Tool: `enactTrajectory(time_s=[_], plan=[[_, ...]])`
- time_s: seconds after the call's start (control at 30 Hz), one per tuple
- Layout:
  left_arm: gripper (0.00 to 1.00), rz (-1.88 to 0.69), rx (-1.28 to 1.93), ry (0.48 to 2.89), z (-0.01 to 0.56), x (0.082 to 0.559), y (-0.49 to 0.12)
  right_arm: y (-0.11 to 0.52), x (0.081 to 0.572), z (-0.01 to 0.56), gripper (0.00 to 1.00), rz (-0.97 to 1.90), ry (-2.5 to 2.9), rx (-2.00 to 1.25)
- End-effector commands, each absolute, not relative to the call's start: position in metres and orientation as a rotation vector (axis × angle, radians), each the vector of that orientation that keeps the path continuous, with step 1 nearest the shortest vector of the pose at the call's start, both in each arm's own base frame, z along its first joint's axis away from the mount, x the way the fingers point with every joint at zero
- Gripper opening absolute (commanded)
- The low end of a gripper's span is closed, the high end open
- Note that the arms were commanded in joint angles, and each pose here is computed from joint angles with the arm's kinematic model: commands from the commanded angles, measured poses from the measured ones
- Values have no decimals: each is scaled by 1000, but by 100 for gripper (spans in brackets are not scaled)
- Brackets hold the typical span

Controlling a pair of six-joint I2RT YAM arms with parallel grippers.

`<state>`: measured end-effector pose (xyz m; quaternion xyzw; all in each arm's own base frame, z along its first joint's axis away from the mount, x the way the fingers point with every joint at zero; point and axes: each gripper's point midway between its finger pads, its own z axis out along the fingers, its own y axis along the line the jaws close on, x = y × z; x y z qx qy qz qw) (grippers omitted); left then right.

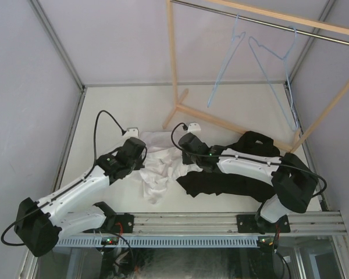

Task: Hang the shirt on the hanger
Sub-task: Adjust the shirt at the center of the board.

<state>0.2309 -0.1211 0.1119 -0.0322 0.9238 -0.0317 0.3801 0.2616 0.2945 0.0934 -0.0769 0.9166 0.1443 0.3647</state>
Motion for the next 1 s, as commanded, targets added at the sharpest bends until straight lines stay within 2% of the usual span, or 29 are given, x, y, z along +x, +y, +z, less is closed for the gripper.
enactTrajectory(time_s=[0.0,0.13,0.23,0.3,0.4,0.5,0.53,0.63,0.8,0.97], plan=[[0,-71,-146,2294,133,256,-123,324,282,100,7,439,2302,-203],[0,-167,-96,2292,143,256,-138,324,277,105,13,422,2302,-266],[0,-219,-65,2255,160,255,-142,330,265,136,31,474,2231,-345],[2,-235,-52,2242,167,254,-142,327,259,153,37,487,2198,-357],[11,-254,-51,2234,176,249,-141,317,252,169,43,473,2176,-343],[32,-285,-52,2220,184,243,-139,316,236,174,49,537,2168,-394],[38,-291,-50,2214,185,240,-138,317,230,174,54,570,2167,-417],[50,-284,-64,2197,188,234,-129,311,217,174,56,580,2174,-436],[58,-263,-66,2200,192,224,-118,281,200,176,58,560,2174,-350],[65,-264,-57,2161,211,213,-106,258,178,167,67,641,2189,-249]])
